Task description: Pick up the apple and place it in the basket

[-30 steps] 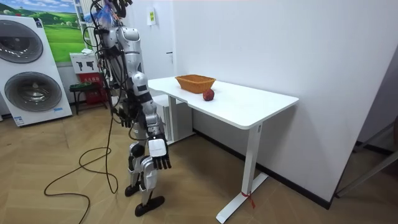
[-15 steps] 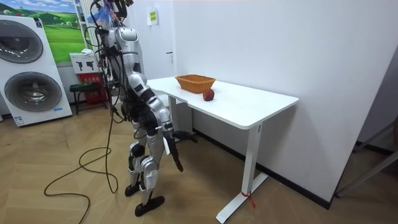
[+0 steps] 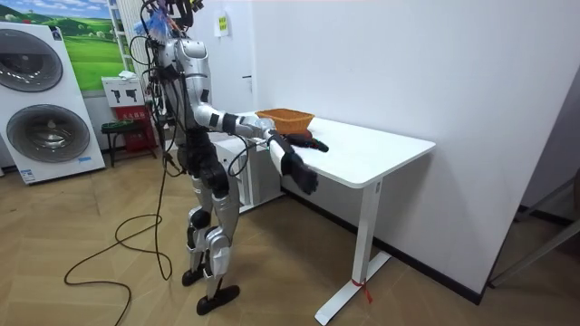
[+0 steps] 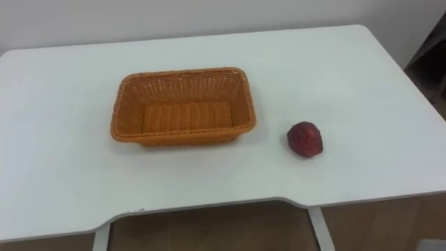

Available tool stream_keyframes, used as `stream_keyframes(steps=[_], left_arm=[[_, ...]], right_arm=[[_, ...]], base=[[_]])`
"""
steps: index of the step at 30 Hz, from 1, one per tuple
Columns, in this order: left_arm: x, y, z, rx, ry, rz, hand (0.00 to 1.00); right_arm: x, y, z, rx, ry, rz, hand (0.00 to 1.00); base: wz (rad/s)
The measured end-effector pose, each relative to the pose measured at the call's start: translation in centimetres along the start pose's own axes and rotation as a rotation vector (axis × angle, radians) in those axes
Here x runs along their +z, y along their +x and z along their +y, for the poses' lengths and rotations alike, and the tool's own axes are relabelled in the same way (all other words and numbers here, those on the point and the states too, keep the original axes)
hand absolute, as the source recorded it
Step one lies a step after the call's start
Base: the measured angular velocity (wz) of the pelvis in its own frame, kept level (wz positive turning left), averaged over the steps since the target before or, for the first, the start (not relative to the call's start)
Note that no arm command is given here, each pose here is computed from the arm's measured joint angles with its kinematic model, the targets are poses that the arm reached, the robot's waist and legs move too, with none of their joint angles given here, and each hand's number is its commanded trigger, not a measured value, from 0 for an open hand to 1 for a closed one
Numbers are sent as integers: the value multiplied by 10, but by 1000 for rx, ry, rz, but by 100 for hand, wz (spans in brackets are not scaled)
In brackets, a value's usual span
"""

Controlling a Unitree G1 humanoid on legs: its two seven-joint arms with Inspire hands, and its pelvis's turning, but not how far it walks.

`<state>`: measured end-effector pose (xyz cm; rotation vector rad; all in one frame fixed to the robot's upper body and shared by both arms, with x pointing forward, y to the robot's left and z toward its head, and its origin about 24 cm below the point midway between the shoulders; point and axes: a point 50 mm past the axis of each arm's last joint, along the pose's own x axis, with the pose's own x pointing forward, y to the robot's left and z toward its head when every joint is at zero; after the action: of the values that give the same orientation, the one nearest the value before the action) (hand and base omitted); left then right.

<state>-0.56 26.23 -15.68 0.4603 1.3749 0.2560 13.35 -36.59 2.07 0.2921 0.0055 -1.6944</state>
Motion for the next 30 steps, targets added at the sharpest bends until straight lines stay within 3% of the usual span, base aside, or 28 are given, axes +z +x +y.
stream_keyframes(steps=[6,12,30], left_arm=[[7,1,0,-7,48,-31,0],[16,2,-1,-20,88,-59,0],[18,2,-2,-47,109,-70,0]], right_arm=[[25,-29,33,250,-129,-315,0],[15,-57,54,539,-275,-430,0],[-22,-99,68,1082,-460,-313,0]], base=[[-5],[1],[0]])
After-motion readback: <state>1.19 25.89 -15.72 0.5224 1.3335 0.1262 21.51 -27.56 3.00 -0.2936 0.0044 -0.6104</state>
